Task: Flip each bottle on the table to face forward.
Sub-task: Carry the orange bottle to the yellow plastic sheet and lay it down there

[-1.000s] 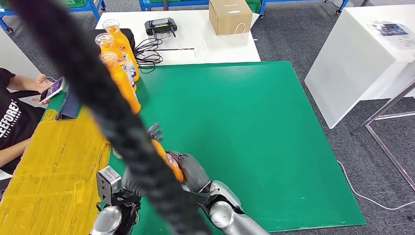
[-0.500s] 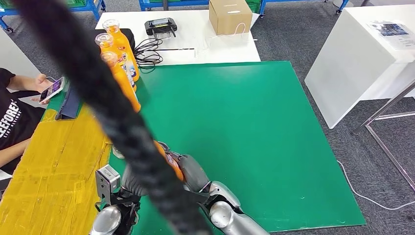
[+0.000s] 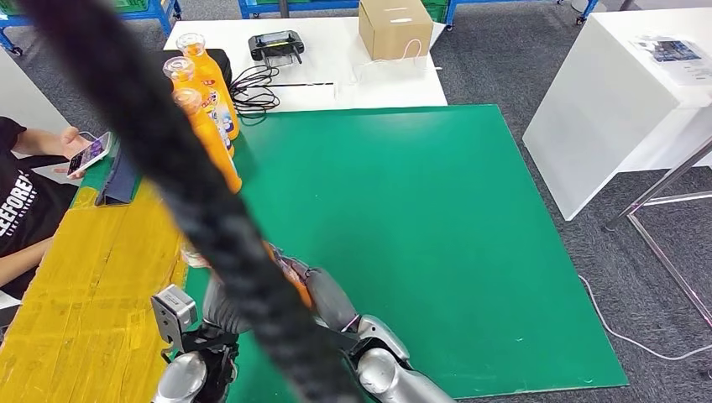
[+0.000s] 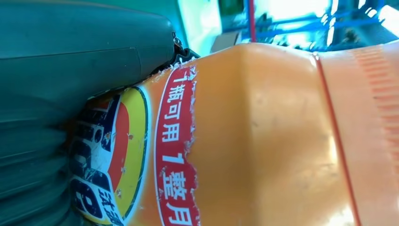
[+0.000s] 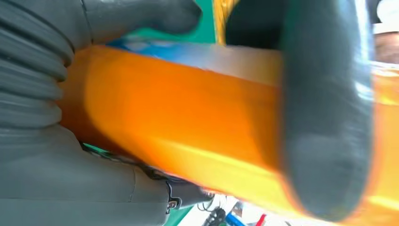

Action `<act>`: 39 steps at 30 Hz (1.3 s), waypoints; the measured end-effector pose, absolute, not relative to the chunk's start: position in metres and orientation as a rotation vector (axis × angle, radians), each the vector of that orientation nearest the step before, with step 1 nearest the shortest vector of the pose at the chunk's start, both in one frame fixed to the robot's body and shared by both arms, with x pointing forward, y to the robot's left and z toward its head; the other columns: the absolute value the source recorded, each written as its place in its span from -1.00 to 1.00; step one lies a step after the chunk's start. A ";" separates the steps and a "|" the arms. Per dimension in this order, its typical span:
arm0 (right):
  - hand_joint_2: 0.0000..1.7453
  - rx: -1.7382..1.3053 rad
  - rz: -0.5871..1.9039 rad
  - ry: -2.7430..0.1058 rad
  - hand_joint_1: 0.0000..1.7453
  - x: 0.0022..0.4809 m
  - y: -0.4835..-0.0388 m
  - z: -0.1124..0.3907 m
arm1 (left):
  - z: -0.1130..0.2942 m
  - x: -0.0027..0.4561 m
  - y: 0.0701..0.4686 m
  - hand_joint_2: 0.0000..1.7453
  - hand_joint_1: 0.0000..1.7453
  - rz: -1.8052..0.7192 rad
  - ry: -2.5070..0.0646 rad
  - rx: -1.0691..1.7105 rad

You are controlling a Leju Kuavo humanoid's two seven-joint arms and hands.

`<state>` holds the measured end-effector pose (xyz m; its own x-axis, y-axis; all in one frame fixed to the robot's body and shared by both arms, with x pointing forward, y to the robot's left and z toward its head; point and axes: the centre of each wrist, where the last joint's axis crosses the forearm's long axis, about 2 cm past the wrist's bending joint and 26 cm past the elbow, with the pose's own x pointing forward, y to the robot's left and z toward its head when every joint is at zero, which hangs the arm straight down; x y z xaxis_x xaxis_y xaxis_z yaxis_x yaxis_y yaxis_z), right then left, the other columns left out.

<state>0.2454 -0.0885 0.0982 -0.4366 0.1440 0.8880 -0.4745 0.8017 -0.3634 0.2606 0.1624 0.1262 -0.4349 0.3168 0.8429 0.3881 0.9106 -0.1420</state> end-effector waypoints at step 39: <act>1.00 -0.174 0.257 -2.156 -1.00 0.238 -0.192 0.159 | 0.081 0.323 0.380 1.00 1.00 -1.403 -1.312 1.351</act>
<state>0.2382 -0.1923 0.1592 -0.5605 0.2214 0.7980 0.0275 0.9681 -0.2492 0.3235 0.3804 0.0812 -0.1385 -0.9725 -0.1870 -0.1210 -0.1708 0.9779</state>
